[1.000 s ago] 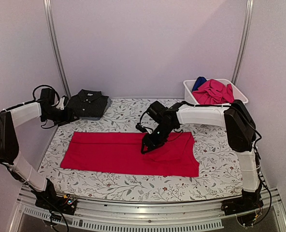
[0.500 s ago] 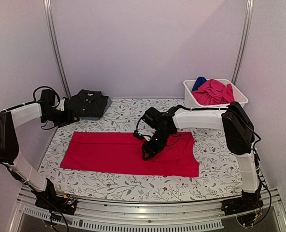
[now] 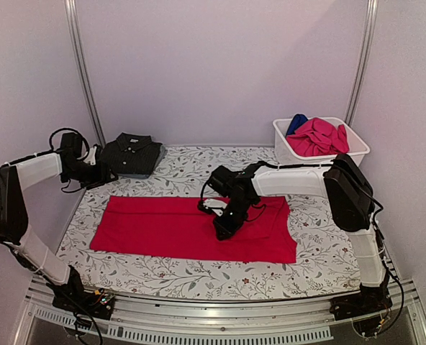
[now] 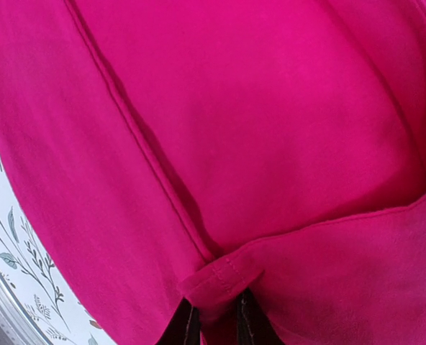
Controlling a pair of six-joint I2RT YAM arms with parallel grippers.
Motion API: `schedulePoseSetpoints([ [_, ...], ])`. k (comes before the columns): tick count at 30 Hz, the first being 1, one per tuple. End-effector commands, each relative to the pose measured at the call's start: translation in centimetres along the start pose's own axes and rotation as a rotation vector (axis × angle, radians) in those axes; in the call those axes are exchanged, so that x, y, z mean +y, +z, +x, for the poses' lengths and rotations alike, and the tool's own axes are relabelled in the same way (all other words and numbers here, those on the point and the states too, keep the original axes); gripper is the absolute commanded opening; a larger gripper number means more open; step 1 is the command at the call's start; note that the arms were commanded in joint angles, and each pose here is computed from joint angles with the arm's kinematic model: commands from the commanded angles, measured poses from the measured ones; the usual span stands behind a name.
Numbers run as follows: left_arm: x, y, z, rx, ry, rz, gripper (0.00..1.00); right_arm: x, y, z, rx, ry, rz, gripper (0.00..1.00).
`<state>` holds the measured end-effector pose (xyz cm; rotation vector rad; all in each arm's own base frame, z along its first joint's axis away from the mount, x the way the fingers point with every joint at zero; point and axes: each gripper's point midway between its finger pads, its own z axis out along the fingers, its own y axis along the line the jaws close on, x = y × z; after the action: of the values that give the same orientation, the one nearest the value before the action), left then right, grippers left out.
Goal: Fold and stack the mixed laundry pile
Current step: Adjust the rectangle-folded T-shirt at the center of the board.
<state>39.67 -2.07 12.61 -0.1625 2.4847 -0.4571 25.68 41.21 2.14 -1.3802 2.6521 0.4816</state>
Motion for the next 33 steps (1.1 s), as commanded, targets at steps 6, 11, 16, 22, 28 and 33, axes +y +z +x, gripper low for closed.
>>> schedulePoseSetpoints([
  [6, -0.5, -0.6, -0.2, -0.015, 0.019, 0.001, 0.66, 1.0, -2.5, 0.7, 0.003, -0.04, 0.013, 0.06],
  [11, -0.4, -0.8, -0.1, -0.011, 0.011, -0.008, 0.66, 1.8, -3.8, 1.4, -0.006, -0.054, -0.021, 0.04],
  [16, 0.5, -0.6, 0.7, 0.028, -0.016, -0.055, 0.65, 2.7, -4.3, 2.4, 0.003, -0.058, -0.067, 0.01],
  [22, 1.5, -0.4, 1.8, 0.087, -0.046, -0.106, 0.63, 3.0, -3.1, 4.7, 0.075, -0.035, -0.101, 0.01],
  [28, 1.2, 0.0, 2.9, 0.137, -0.082, -0.085, 0.62, 2.5, -3.1, 5.6, 0.086, -0.005, -0.083, 0.39],
  [33, 0.7, 1.2, 3.7, 0.176, -0.077, -0.062, 0.58, 2.1, -5.9, 0.2, -0.071, 0.034, -0.118, 0.48],
])
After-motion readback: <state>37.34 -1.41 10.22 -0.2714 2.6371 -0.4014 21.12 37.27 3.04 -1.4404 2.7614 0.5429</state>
